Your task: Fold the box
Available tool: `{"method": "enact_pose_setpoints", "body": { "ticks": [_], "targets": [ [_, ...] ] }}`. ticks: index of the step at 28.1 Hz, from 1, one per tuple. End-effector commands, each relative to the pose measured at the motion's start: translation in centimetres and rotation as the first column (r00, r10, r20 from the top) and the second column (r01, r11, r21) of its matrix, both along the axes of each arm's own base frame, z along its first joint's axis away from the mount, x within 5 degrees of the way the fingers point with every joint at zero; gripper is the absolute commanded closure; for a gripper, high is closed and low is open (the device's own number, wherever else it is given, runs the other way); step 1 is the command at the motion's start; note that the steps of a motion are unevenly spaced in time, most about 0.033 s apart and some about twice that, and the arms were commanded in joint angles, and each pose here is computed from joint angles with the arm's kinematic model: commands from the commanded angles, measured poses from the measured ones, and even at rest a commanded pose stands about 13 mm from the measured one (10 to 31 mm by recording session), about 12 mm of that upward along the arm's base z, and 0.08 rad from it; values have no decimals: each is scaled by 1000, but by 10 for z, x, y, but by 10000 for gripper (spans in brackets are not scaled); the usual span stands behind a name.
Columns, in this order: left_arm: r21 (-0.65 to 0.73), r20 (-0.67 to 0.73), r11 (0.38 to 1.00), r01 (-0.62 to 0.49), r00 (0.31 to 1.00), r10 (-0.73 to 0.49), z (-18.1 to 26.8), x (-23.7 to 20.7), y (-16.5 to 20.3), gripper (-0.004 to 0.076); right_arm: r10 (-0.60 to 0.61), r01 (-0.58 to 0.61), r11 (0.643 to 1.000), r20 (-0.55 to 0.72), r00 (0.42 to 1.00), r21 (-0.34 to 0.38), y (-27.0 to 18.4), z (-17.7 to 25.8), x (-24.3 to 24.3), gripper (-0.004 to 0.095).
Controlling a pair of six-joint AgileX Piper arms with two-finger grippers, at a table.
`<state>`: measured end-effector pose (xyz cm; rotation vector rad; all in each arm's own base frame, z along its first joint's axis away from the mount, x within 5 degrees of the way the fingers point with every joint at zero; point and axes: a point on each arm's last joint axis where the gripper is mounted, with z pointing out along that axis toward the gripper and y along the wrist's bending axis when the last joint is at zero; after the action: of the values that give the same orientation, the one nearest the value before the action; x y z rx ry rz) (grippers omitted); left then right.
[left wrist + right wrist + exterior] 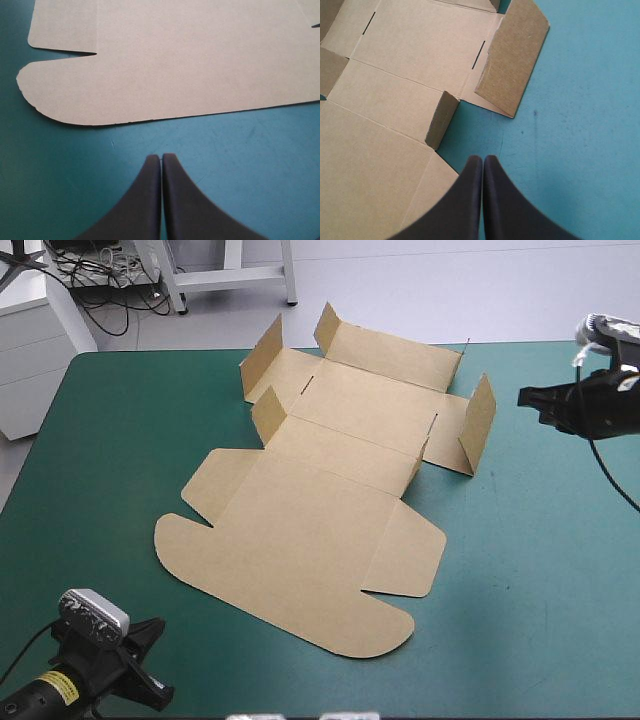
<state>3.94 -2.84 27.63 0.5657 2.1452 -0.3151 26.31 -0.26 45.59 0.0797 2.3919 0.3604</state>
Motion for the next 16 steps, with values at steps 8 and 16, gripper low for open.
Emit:
{"method": "enact_pose_setpoints", "body": {
  "ticks": [8, 16],
  "targets": [
    [-52, 66, 999, -3, 998, 6, 13, 3, -2, 734, 15, -26, 992, -91, 996, -121, 78, -21, 67, 904],
    [-52, 66, 999, -3, 998, 6, 13, 3, -2, 734, 70, -75, 997, -212, 975, -17, 112, -58, 97, 577]
  ]
}}
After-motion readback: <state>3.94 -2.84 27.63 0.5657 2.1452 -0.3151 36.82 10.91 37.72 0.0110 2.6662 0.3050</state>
